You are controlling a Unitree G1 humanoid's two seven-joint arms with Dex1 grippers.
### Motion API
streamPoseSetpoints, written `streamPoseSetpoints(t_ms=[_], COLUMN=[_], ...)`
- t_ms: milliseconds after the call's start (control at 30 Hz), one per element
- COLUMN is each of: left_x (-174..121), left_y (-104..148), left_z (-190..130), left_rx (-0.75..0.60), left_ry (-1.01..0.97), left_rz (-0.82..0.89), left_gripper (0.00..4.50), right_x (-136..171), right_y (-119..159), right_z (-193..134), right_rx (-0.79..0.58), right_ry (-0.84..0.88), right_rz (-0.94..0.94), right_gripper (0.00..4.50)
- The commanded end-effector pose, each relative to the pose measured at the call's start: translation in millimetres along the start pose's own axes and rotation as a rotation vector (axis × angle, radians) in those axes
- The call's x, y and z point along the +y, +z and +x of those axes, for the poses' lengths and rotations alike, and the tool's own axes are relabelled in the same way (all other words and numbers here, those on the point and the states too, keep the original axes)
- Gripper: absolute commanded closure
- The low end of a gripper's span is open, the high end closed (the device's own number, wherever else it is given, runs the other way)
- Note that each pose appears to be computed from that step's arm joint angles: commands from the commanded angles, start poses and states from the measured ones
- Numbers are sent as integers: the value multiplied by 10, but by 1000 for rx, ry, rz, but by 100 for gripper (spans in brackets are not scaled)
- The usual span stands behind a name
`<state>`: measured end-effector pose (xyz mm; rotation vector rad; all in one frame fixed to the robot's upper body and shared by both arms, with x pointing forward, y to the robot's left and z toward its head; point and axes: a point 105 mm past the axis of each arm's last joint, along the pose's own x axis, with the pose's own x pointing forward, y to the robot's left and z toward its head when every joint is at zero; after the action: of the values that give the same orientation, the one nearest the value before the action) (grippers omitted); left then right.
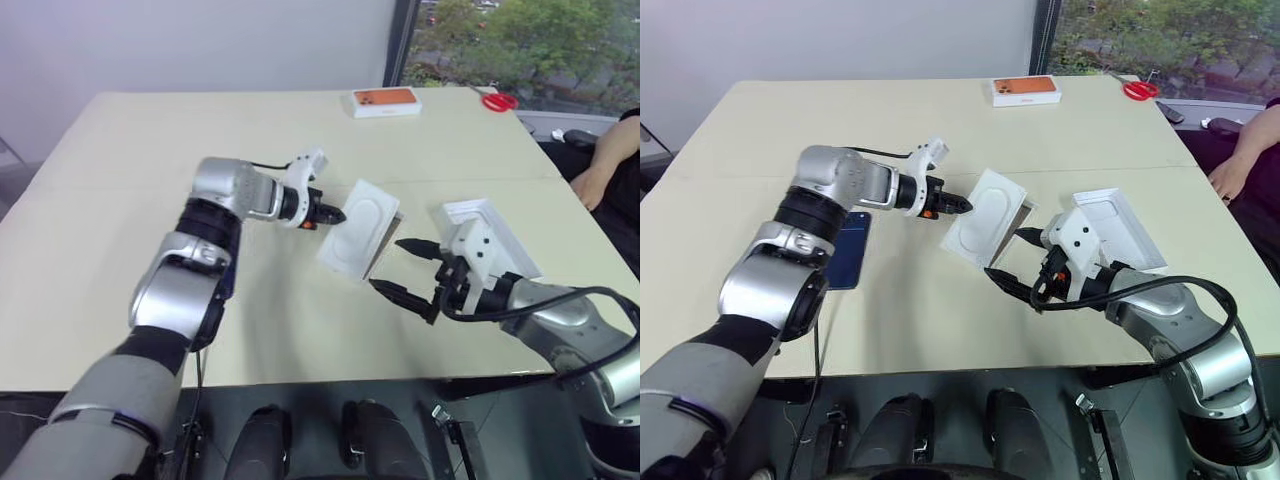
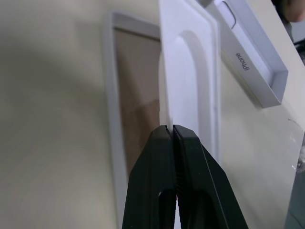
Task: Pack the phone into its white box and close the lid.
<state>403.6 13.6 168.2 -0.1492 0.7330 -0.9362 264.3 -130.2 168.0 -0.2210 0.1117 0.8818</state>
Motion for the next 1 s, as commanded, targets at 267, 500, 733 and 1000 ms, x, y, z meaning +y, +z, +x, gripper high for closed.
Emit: streamPoseSetpoints(t_ms=[267, 500, 733, 1000], left_x=[36, 148, 654, 792], left_y=[158, 359, 463, -355], left_z=[-13, -381, -1033, -1267], left_rx=[-30, -190, -468, -339], left_ry=[12, -61, 177, 234], left_rz=[81, -58, 212, 570], left_gripper=[207, 4, 4, 0], right_x=[55, 59, -180, -377], right_y=[122, 148, 107, 68], right_z=[-48, -30, 120, 494], right_rx=[-42, -47, -12, 59], right_ry=[-21, -22, -139, -206], right_rz=[-38, -39, -18, 67], right_gripper=[0, 0, 0, 352])
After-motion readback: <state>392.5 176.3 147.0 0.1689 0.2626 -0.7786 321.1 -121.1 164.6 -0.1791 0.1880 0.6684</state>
